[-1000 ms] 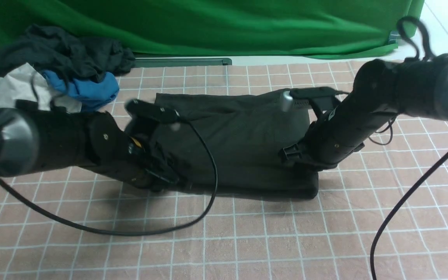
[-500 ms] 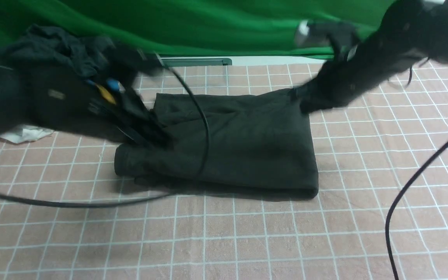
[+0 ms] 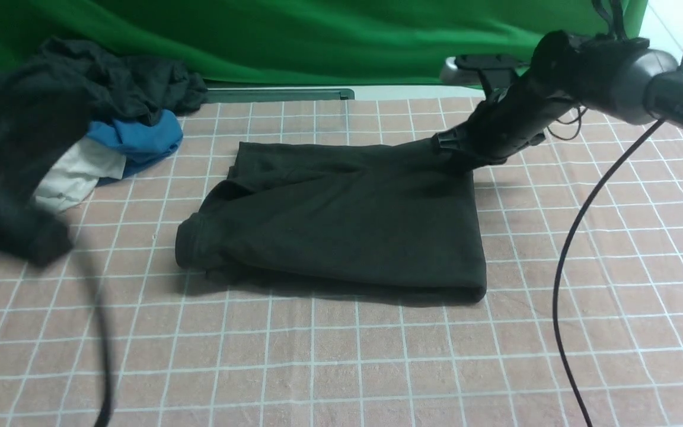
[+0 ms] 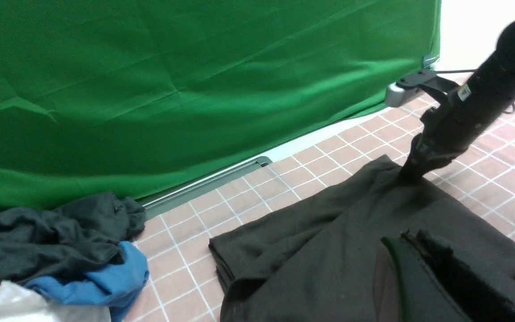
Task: Fold a long-sleeved shirt over a pink coffee tablecloth.
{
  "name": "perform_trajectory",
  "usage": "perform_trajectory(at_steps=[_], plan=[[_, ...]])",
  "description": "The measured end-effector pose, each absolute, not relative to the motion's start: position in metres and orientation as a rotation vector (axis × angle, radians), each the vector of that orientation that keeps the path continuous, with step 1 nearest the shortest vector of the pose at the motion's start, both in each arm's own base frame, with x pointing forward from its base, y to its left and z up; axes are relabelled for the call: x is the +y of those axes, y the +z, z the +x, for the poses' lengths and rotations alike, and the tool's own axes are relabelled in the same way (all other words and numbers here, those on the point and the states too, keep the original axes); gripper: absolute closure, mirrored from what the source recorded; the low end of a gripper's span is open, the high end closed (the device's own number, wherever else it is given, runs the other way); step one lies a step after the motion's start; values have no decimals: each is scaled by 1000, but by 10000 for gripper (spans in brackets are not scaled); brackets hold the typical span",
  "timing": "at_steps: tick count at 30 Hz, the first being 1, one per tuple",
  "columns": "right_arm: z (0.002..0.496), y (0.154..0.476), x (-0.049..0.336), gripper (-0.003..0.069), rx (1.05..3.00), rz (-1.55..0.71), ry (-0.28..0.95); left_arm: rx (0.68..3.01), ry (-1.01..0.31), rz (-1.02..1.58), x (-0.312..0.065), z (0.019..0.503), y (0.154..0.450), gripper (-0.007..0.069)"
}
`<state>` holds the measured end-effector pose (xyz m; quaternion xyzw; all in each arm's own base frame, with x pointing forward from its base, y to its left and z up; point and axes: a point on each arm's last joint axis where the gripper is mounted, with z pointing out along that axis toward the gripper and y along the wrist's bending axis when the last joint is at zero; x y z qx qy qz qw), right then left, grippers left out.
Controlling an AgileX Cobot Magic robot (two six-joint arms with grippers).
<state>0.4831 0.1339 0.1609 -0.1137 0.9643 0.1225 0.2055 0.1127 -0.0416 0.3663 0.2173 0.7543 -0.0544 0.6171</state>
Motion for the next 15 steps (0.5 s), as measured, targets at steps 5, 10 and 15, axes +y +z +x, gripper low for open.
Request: perform_trajectory(at_steps=[5, 10, 15], plan=[[471, 204, 120, 618, 2707, -353, 334, 1666, -140, 474, -31, 79, 346, 608], [417, 299, 108, 618, 2567, -377, 329, 1575, -197, 423, -24, 51, 328, 608], [336, 359, 93, 618, 2438, -344, 316, 1510, -194, 401, -20, 40, 310, 608]])
